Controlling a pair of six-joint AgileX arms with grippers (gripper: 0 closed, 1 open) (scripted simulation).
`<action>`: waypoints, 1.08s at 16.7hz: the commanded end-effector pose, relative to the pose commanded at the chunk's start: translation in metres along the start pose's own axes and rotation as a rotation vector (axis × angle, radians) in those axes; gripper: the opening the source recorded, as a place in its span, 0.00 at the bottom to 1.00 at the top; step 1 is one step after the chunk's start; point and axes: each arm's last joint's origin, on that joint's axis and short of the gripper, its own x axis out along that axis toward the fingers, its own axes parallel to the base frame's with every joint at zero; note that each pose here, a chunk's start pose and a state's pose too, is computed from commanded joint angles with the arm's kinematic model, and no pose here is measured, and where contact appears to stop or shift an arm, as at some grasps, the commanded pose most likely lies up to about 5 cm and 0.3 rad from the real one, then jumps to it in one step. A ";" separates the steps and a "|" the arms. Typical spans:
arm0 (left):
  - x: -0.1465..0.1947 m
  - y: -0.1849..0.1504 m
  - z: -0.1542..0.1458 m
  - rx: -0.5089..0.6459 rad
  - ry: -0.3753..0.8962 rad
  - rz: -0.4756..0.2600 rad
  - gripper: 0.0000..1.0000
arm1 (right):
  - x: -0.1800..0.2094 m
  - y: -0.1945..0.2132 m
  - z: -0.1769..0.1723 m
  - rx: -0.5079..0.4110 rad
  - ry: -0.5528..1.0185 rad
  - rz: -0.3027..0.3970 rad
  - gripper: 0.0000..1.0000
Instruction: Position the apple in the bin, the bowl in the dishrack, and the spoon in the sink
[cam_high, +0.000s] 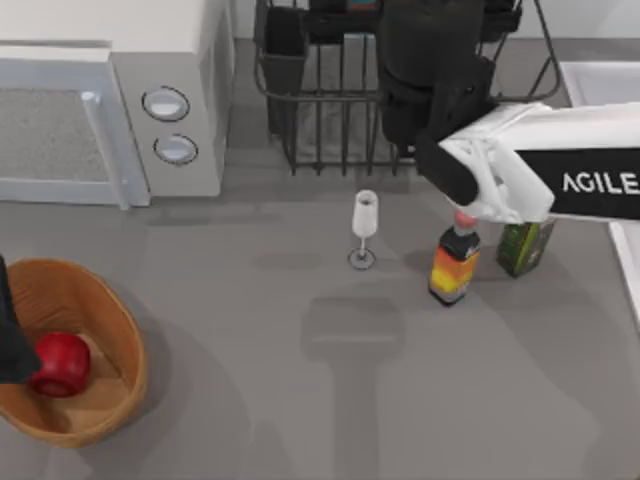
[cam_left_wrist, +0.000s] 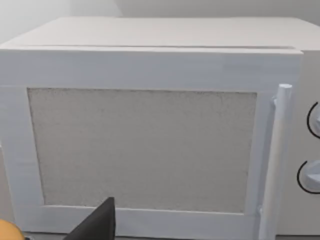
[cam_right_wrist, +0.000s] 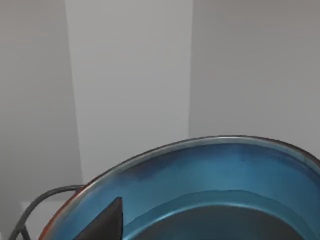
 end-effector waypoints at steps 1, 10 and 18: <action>0.000 0.000 0.000 0.000 0.000 0.000 1.00 | -0.001 0.001 0.000 0.000 0.000 0.002 1.00; 0.000 0.000 0.000 0.000 0.000 0.000 1.00 | -0.033 -0.078 0.048 -0.004 0.012 -0.002 1.00; 0.000 0.000 0.000 0.000 0.000 0.000 1.00 | -0.188 -0.218 0.072 -0.012 -0.027 -0.009 1.00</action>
